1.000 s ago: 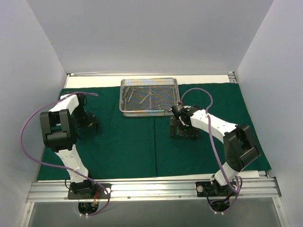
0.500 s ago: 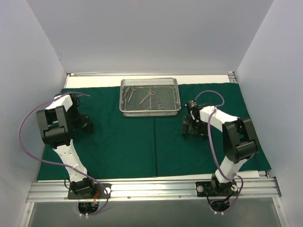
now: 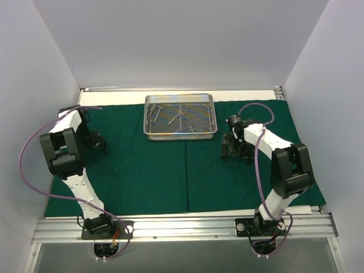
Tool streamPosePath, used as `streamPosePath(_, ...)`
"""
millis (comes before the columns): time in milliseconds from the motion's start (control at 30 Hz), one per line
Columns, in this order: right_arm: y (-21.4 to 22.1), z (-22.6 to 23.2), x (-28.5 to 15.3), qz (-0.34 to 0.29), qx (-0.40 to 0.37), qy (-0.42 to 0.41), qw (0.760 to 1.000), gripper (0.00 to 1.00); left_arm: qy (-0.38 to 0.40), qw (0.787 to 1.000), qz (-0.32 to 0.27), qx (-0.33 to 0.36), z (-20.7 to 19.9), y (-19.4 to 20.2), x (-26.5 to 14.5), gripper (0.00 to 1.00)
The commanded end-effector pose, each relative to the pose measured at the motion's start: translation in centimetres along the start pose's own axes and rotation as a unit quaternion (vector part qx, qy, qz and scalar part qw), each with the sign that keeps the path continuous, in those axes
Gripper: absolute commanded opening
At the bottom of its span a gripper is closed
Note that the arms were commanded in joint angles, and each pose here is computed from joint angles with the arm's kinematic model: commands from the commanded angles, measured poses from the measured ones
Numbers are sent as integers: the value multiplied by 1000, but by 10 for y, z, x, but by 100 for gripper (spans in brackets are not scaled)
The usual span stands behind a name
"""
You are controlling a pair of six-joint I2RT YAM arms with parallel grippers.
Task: Open and lay out the surgical kit
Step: Smooth out the surgical kit at the center of the board.
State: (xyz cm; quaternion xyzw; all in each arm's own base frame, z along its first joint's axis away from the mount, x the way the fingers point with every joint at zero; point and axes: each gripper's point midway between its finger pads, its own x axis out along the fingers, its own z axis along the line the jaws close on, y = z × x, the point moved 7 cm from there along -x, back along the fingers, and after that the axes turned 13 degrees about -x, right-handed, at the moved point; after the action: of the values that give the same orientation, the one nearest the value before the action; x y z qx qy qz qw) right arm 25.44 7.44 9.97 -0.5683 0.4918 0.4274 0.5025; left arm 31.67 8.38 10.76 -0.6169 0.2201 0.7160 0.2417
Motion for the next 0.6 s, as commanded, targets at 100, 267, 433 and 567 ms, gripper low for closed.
streamPosePath(100, -41, -19, -18, -34, 24, 5, 999, 99, 69, 996, -61, -6, -4, -10, -47, 94)
streamPosePath(267, -51, -19, 0, -28, 43, -16, 999, 99, 79, 996, -35, 3, -13, -9, -35, 95)
streamPosePath(433, -86, -10, -30, -104, 39, -74, 991, 100, 205, 975, -67, 43, -31, -1, -74, 94)
streamPosePath(567, -128, 4, -63, -196, 21, -147, 969, 100, 333, 938, -77, 63, -57, -2, -101, 94)
